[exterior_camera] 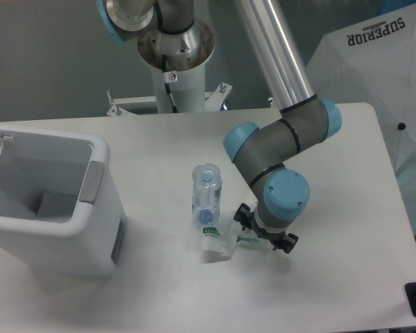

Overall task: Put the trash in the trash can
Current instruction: 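Lower the gripper onto the wrapper and close on it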

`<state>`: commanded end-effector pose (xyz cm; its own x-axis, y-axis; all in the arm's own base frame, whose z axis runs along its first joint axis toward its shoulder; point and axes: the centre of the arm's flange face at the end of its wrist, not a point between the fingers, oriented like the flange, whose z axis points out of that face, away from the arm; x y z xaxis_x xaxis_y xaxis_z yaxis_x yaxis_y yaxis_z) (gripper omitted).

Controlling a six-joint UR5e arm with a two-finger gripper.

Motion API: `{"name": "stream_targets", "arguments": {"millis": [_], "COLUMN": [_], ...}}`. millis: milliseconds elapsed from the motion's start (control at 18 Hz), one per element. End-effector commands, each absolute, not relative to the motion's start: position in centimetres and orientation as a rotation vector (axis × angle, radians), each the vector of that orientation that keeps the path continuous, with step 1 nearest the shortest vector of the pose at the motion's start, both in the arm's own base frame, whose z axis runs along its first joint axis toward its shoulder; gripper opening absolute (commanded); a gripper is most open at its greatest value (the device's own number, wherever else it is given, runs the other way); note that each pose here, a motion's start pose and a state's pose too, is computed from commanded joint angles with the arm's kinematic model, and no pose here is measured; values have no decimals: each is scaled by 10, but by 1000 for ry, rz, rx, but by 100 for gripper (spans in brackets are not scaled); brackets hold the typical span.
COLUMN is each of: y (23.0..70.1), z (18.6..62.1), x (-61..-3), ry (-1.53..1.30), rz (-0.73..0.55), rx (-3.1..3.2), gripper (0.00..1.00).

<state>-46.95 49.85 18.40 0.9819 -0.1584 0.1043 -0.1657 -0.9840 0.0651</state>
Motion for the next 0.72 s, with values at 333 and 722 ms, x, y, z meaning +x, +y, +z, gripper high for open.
{"name": "stream_targets", "arguments": {"millis": [333,722], "y": [497,494], "z": [190,204], "x": [-468,-471], "ry": [-243,-244], "rz": [161,135], "rx": [3050,3063], "gripper": [0,0]}}
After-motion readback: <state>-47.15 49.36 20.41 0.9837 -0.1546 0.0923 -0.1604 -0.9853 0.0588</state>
